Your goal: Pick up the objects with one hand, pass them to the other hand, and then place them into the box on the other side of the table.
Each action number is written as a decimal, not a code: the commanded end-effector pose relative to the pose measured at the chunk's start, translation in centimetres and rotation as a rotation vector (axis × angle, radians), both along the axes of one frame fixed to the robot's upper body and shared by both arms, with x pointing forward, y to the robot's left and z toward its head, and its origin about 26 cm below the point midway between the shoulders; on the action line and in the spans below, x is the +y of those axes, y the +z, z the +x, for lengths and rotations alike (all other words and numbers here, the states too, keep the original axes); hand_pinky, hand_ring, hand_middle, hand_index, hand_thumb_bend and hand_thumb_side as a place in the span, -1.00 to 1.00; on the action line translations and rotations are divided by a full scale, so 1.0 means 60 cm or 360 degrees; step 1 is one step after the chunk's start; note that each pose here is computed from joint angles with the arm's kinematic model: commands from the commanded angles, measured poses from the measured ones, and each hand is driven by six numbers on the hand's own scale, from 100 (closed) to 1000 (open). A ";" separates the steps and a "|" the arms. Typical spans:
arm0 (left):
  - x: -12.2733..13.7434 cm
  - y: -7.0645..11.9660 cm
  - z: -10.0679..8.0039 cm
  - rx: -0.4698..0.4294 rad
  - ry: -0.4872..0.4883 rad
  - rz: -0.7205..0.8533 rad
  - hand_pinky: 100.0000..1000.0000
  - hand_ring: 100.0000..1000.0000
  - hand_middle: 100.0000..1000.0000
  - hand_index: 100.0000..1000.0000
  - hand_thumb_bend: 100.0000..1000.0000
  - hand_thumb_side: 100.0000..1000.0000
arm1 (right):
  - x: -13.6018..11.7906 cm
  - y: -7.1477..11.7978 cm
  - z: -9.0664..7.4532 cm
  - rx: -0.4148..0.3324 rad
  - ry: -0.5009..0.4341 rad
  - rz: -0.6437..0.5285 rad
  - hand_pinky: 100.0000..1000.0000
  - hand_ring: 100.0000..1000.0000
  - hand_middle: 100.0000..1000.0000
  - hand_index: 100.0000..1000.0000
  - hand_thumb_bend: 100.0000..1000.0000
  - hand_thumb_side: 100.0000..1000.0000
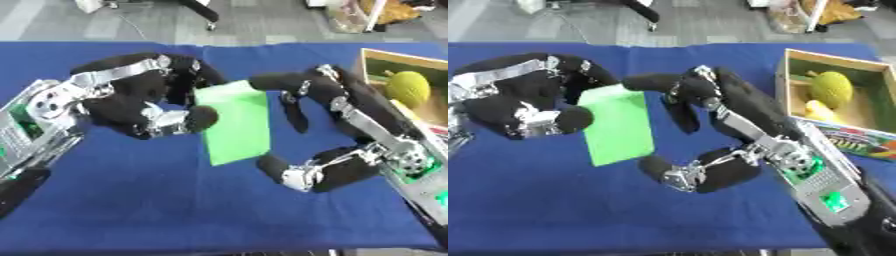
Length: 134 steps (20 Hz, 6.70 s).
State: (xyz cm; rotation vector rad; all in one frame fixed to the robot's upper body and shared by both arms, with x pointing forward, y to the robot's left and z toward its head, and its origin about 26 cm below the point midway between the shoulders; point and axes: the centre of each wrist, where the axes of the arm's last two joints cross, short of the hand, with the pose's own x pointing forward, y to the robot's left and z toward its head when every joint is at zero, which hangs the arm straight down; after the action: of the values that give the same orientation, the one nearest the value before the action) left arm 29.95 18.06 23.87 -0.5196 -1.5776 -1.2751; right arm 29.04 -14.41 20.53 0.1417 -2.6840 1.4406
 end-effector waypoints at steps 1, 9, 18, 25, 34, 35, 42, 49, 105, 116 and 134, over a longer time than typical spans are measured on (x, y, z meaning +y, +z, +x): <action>-0.005 0.014 -0.005 -0.0031 -0.0047 0.0008 0.26 -0.13 -0.20 0.14 -1.00 -0.33 | 0.002 0.018 -0.004 -0.0067 0.0009 0.0019 -0.80 -0.76 -0.76 0.82 -0.53 -0.71; -0.016 0.015 -0.006 0.0002 -0.0101 0.0018 0.26 -0.13 -0.20 0.14 -1.00 -0.32 | 0.006 0.020 -0.005 -0.0095 -0.0006 0.0020 -0.81 -0.78 -0.77 0.80 -0.54 -0.74; -0.029 0.015 -0.009 0.0041 -0.0146 0.0028 0.26 -0.11 -0.19 0.15 -1.00 -0.27 | 0.009 0.019 -0.006 -0.0101 -0.0037 0.0021 -0.84 -0.80 -0.79 0.56 -0.70 -0.83; -0.033 0.020 -0.009 0.0054 -0.0173 -0.0003 0.27 -0.10 -0.18 0.15 -1.00 -0.25 | 0.009 0.016 -0.007 -0.0120 -0.0067 -0.0026 -0.82 -0.78 -0.76 0.72 -0.66 -0.80; -0.036 0.029 -0.008 0.0051 -0.0218 -0.0036 0.27 -0.10 -0.18 0.16 -1.00 -0.24 | 0.004 0.014 -0.006 -0.0177 -0.0124 -0.0064 -0.79 -0.76 -0.72 0.81 -0.60 -0.82; -0.036 0.029 -0.008 0.0048 -0.0220 -0.0034 0.27 -0.10 -0.18 0.16 -1.00 -0.24 | 0.002 0.012 -0.006 -0.0183 -0.0129 -0.0062 -0.79 -0.75 -0.71 0.84 -0.56 -0.78; -0.032 0.031 -0.007 0.0026 -0.0205 -0.0037 0.27 -0.10 -0.18 0.16 -1.00 -0.25 | -0.003 0.007 -0.006 -0.0228 -0.0182 -0.0125 -0.77 -0.74 -0.68 0.90 -0.45 -0.66; -0.030 0.033 -0.007 -0.0021 -0.0210 -0.0025 0.28 -0.09 -0.17 0.17 -1.00 -0.26 | -0.003 0.004 -0.007 -0.0222 -0.0220 -0.0124 -0.82 -0.78 -0.74 0.56 -0.60 -0.70; 0.187 -0.114 -0.031 -0.0697 0.1420 -0.0827 0.44 0.34 0.27 0.46 -0.54 0.54 | -0.552 -0.114 0.152 0.0850 -0.2932 -0.0045 -0.53 -0.60 -0.55 0.38 -1.00 0.00; 0.186 -0.123 -0.034 -0.0668 0.1446 -0.0834 0.44 0.35 0.28 0.47 -0.55 0.57 | -0.561 -0.073 0.129 0.0725 -0.2687 -0.0434 -0.16 -0.19 -0.07 1.00 -0.26 0.26; 0.184 -0.132 -0.037 -0.0627 0.1483 -0.0835 0.44 0.35 0.28 0.47 -0.56 0.59 | -0.517 0.038 0.091 0.0428 -0.2465 -0.0582 0.00 -0.08 0.08 1.00 -0.34 -1.00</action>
State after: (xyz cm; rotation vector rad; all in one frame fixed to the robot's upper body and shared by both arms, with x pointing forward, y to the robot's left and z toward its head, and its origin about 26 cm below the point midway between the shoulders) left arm 27.84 28.85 15.25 0.1788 -2.1004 -0.2452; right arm 35.01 -45.18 19.78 -1.2128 -1.3217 1.0579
